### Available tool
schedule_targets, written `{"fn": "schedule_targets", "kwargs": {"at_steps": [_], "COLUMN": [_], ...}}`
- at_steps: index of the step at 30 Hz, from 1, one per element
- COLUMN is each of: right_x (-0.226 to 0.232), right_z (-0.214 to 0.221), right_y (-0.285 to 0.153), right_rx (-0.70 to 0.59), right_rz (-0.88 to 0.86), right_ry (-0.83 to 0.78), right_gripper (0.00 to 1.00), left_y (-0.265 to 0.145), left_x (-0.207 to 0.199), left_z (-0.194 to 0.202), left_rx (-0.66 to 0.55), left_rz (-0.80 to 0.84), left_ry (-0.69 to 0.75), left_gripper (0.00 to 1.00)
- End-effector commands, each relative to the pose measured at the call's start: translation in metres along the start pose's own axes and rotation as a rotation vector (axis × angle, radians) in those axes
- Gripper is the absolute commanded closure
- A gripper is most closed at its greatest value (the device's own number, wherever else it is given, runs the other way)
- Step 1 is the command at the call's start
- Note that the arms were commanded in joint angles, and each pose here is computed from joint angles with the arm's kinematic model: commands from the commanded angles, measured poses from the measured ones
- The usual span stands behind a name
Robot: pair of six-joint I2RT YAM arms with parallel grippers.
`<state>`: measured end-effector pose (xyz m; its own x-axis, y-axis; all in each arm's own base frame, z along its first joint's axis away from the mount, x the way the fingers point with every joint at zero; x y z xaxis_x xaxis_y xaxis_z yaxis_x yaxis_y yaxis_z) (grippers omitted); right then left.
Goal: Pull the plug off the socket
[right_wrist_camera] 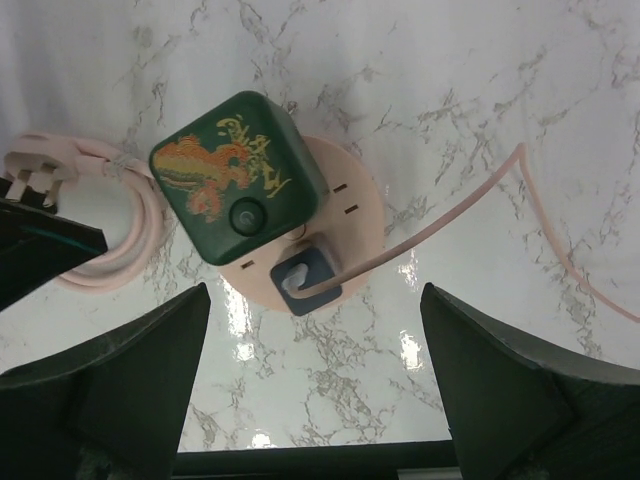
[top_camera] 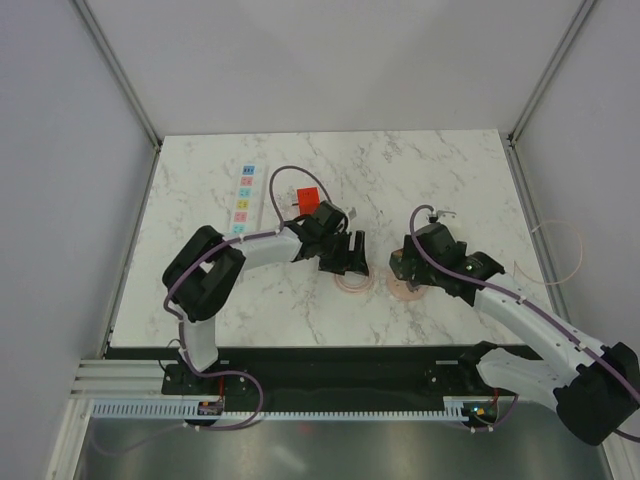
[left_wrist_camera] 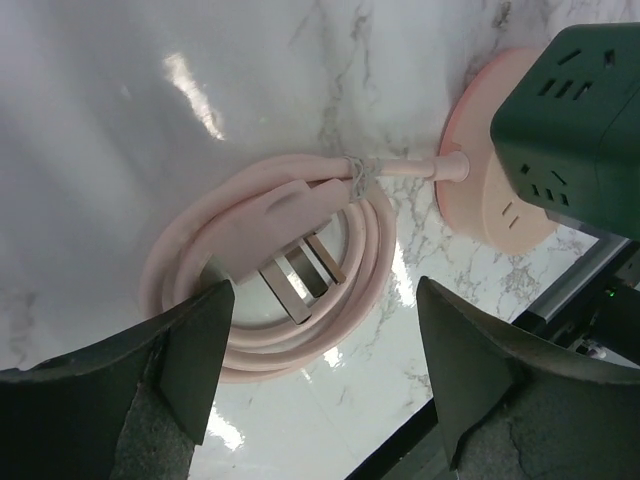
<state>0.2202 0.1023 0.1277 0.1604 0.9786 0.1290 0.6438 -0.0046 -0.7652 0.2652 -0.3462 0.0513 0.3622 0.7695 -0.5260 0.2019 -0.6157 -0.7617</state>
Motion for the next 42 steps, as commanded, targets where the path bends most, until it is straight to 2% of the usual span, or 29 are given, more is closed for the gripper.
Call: {"fn": "schedule_targets", "kwargs": {"at_steps": [1,8,14,17,21,26,27,29,36,42], "right_x": [0.008,0.04,0.066,0.071,0.069,0.069,0.07,0.071,0.07,0.069], "right_z": [0.001,0.013,0.02,0.026,0.03,0.031,0.032,0.032,0.038,0.046], "right_y": [0.006,0.011,0.009,0.011,0.015,0.019,0.019,0.021,0.026,0.033], "right_rx": [0.021,0.093,0.104,0.114,0.119,0.115,0.119,0.12,0.134,0.152], "right_rz": [-0.038,-0.233,-0.35,-0.348,-0.333,-0.326,-0.333,-0.334,-0.328,-0.328], "right_ry": [-0.052,-0.143,-0.212,-0.244,-0.253,-0.257,-0.259,-0.258,-0.261,-0.272], "right_gripper": [0.06,0.1,0.17,0.2,0.23,0.32,0.34,0.39,0.52,0.57], "left_y": [-0.011,-0.05,-0.072,-0.083,-0.091,-0.071,-0.069,-0.061,-0.03,-0.018], "left_x": [0.047,0.06,0.024,0.001,-0.027,-0.047,-0.051,-0.055,-0.066,-0.066], "left_z": [0.026,0.026,0.01,0.001,-0.003,0.0,0.002,0.005,0.01,0.011], "left_rx": [0.018,-0.056,-0.086,-0.097,-0.108,-0.053,-0.037,-0.025,0.013,-0.005], "left_rz": [-0.166,-0.195,-0.05,0.042,0.173,0.285,0.31,0.328,0.393,0.379], "left_ry": [-0.063,-0.051,0.019,0.036,0.042,0.018,0.011,-0.01,-0.066,-0.079], "left_gripper": [0.17,0.17,0.26,0.38,0.63,0.84,0.92,0.97,0.98,0.98]}}
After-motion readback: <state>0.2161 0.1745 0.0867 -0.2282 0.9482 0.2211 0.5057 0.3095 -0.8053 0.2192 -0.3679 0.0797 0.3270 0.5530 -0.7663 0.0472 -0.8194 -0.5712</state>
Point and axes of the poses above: each gripper's point midway between its finger pads, its own y axis out along the fingers, its own x axis along the line the jaws close on, z = x × y, the point moved 2 cm from there along -y, back along the fingers, and after that the axes turned 2 degrees about y, right-handed, at the moved point
